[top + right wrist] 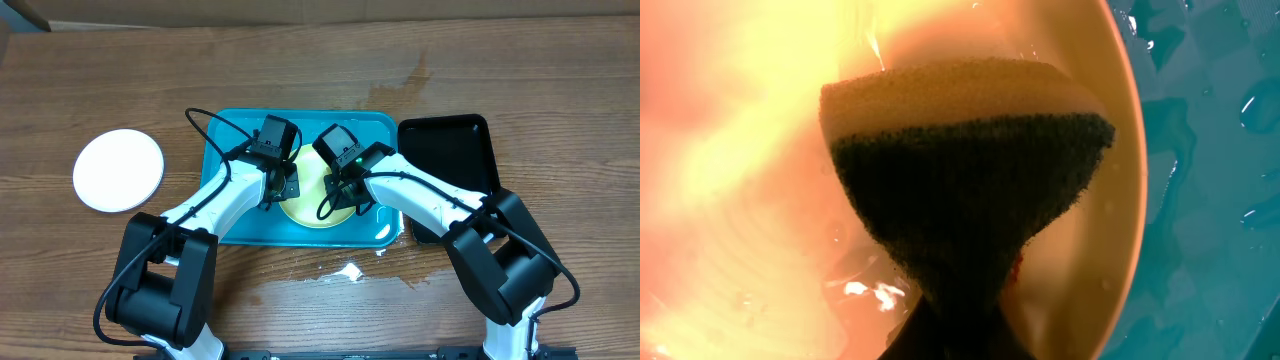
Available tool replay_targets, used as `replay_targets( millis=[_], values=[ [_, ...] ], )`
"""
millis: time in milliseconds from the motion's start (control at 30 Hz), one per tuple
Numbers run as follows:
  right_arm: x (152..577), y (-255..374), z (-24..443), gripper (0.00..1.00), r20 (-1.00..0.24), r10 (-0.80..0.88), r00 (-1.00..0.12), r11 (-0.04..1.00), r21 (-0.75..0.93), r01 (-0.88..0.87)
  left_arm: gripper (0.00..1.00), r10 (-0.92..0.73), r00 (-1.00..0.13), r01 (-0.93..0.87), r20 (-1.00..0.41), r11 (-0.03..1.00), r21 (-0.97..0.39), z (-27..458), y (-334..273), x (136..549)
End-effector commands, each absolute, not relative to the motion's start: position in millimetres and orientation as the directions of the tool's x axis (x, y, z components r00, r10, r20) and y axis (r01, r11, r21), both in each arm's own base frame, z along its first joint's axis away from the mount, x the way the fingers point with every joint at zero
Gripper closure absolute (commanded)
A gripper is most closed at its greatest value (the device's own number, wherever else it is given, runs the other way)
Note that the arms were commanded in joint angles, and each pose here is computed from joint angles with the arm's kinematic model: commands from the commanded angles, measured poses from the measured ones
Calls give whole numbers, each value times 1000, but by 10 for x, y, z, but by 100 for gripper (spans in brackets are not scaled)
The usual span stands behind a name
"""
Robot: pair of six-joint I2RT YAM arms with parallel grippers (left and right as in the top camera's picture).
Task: Clean dirty plates on tray and stack at the side
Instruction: 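Scrub the yellow plate with the sponge while left gripper holds rim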
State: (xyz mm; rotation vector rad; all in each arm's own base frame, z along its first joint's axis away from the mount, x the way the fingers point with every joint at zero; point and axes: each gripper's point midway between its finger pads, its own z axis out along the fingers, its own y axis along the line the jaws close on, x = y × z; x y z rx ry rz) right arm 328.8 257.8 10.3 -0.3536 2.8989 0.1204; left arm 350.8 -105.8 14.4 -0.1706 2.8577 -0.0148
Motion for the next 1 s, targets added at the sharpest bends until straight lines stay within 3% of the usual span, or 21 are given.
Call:
replay_targets(
  millis=[0, 433, 967],
  values=[
    [3211, 2562, -178, 96, -167, -239, -957, 968, 36, -248, 96, -102, -963, -107, -248, 994, 4, 41, -1015, 3444],
    [3490, 2577, -127, 96, -285, -221, -933, 974, -11, -228, 96, -90, -967, -95, -238, 995, 12, 35, -1006, 3418],
    [3610, 2596, -104, 96, -338, -212, -917, 976, -25, -217, 96, -89, -968, -95, -233, 995, 14, 15, -1003, 3411]
  ],
)
